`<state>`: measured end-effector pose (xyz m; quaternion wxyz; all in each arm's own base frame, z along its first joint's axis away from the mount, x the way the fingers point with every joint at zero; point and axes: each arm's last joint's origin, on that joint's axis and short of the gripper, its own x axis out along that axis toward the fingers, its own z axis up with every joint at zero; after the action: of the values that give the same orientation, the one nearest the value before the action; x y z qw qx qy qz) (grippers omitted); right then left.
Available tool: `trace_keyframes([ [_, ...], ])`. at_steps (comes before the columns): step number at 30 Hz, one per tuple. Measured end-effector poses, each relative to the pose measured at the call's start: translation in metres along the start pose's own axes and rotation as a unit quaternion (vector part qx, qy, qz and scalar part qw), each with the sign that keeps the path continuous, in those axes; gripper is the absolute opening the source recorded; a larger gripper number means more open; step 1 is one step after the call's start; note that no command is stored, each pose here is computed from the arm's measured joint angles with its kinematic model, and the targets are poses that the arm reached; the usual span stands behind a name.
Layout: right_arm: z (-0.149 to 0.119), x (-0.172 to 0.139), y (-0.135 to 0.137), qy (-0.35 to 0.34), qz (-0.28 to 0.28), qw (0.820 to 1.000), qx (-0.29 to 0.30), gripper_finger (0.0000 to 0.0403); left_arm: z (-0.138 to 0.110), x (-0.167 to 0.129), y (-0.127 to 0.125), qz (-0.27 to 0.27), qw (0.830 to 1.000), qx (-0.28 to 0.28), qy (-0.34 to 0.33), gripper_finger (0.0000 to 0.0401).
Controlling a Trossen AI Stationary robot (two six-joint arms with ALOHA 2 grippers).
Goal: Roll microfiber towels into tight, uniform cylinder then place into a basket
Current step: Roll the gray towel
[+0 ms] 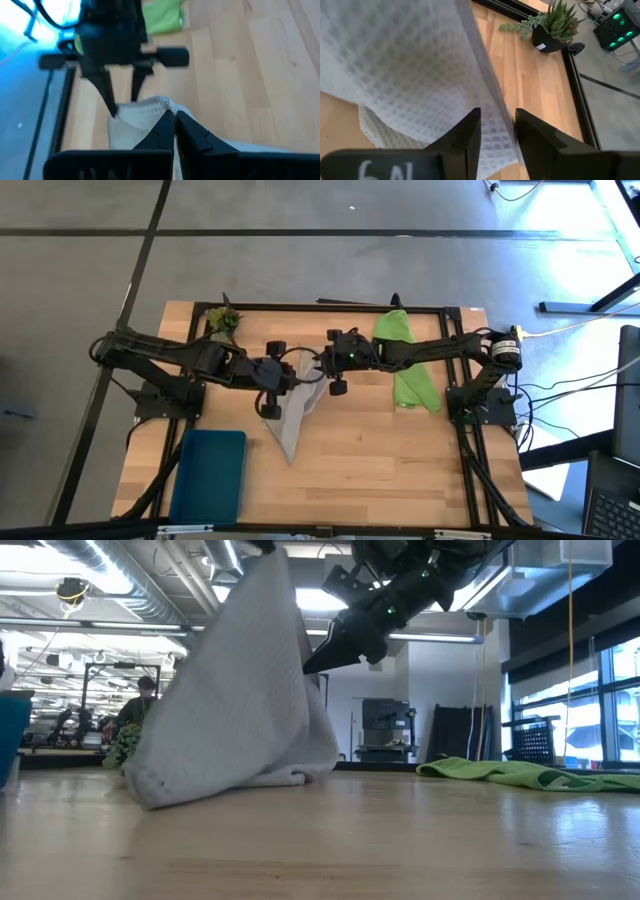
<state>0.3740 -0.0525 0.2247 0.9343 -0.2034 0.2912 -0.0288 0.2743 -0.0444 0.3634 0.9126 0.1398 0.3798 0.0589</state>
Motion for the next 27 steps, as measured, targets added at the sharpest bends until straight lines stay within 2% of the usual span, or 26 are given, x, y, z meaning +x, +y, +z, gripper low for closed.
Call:
trace_keyframes([
  [5, 0.000, 0.000, 0.000, 0.000, 0.000, 1.000, 0.000, 0.0122, 0.013, -0.014, 0.006, 0.001, 0.999, 0.024, -0.029, 0.0000],
  [19, -0.007, 0.001, -0.013, 0.010, -0.013, 1.000, 0.009, 0.0122, 0.018, -0.033, 0.013, -0.001, 0.999, 0.027, -0.018, 0.0000],
  [21, -0.009, 0.001, -0.016, 0.007, 0.001, 1.000, 0.007, 0.0122, 0.020, -0.037, 0.013, -0.002, 0.999, 0.027, -0.021, 0.0000],
  [25, -0.011, 0.001, -0.016, -0.024, 0.068, 0.997, -0.015, 0.0122, 0.019, -0.042, 0.013, -0.006, 0.999, 0.033, -0.013, 0.0000],
  [27, -0.010, 0.000, -0.017, -0.037, 0.078, 0.996, -0.021, 0.0122, 0.019, -0.041, 0.012, -0.007, 0.999, 0.034, -0.009, 0.0000],
])
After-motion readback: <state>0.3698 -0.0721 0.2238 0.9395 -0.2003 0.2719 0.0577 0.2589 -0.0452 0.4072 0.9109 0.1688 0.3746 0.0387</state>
